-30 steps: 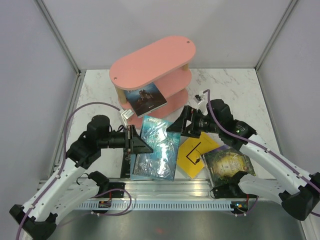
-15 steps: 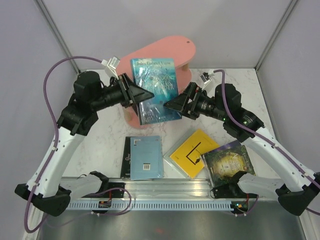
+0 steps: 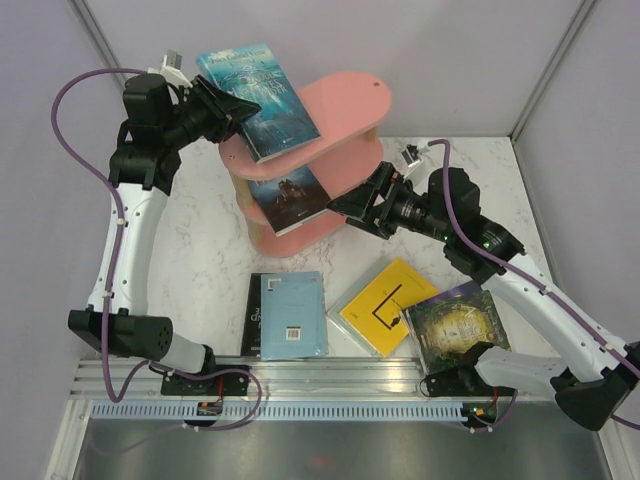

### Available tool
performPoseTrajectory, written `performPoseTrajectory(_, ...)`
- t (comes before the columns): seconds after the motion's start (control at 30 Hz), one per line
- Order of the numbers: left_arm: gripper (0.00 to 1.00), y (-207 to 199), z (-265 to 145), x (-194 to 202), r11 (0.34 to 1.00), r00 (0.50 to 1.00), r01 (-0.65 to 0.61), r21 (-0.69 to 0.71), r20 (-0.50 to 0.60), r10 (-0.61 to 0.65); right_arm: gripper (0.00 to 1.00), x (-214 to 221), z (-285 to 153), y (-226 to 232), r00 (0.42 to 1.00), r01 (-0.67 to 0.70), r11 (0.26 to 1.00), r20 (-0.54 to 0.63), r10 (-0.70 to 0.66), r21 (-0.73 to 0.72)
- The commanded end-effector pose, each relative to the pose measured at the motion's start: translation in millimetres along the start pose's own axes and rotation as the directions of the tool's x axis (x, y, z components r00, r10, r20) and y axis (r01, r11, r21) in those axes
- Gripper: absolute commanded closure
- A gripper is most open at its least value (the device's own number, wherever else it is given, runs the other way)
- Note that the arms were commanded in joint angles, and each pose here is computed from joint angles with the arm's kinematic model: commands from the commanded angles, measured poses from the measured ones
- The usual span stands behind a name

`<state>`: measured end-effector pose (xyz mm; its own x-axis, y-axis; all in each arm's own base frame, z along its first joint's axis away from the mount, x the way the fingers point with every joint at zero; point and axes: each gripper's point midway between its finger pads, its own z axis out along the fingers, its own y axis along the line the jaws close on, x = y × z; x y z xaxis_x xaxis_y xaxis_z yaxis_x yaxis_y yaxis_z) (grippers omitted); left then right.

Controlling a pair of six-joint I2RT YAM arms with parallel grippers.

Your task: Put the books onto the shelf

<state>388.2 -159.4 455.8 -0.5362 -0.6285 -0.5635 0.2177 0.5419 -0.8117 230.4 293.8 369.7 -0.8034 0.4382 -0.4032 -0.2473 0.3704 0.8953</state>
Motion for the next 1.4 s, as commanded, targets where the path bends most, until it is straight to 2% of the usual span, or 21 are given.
performPoseTrajectory(0.0, 0.98, -21, -11, -15, 0.997, 1.000, 0.009, 0.074, 0.009, -0.010, 0.02, -6, -7, 12, 1.000, 0.008, 0.999, 0.020, -0.007, -0.047)
performPoseTrajectory(0.13, 0.98, 6, -8, -3, 0.999, 0.999, 0.049, 0.013, -0.020, -0.049, 0.02, -3, -5, 4, 1.000, -0.001, 1.000, 0.008, 0.001, -0.031)
performPoseTrajectory(0.3, 0.98, 22, -4, 17, 0.995, 0.988, 0.099, -0.028, -0.113, -0.102, 0.02, -1, -1, -5, 1.000, -0.008, 1.000, -0.007, 0.008, -0.015)
performPoseTrajectory(0.6, 0.97, 51, -12, 37, 0.983, 0.979, 0.127, -0.136, -0.143, -0.146, 0.02, 0, 6, -12, 1.000, -0.007, 1.000, -0.022, 0.007, 0.001)
performPoseTrajectory(0.63, 0.94, 54, -11, 38, 0.981, 0.979, 0.129, -0.145, -0.140, -0.149, 0.02, 0, 6, -14, 1.000, -0.009, 1.000, -0.023, 0.009, 0.006)
performPoseTrajectory(0.73, 0.78, 63, -11, 42, 0.975, 0.977, 0.135, -0.177, -0.137, -0.160, 0.02, 1, 8, -16, 1.000, -0.010, 1.000, -0.025, 0.010, 0.011)
performPoseTrajectory(0.77, 0.66, 65, -11, 43, 0.973, 0.976, 0.139, -0.183, -0.143, -0.166, 0.02, 1, 8, -17, 1.000, -0.011, 1.000, -0.026, 0.011, 0.012)
performPoseTrajectory(0.87, 0.39, 66, -12, 45, 0.974, 0.975, 0.134, -0.185, -0.152, -0.163, 0.02, 1, 7, -21, 1.000, -0.015, 1.000, -0.026, 0.015, 0.022)
performPoseTrajectory(1.03, 0.22, 82, -19, 44, 0.961, 0.978, 0.110, -0.255, -0.144, -0.151, 0.02, 0, 8, -28, 0.999, -0.027, 0.999, -0.025, 0.027, 0.036)
performPoseTrajectory(1.07, 0.11, 85, -21, 40, 0.956, 0.981, 0.102, -0.274, -0.129, -0.141, 0.02, 0, 9, -29, 0.999, -0.028, 0.999, -0.025, 0.029, 0.039)
performPoseTrajectory(1.2, 0.00, 96, -32, 32, 0.936, 0.988, 0.044, -0.350, -0.124, -0.093, 0.02, -1, 9, -33, 0.999, -0.031, 0.999, -0.021, 0.032, 0.045)
performPoseTrajectory(1.37, 0.00, 118, -56, 25, 0.859, 0.990, -0.059, -0.509, -0.139, -0.014, 0.02, 0, 11, -39, 0.999, -0.037, 0.998, -0.026, 0.038, 0.059)
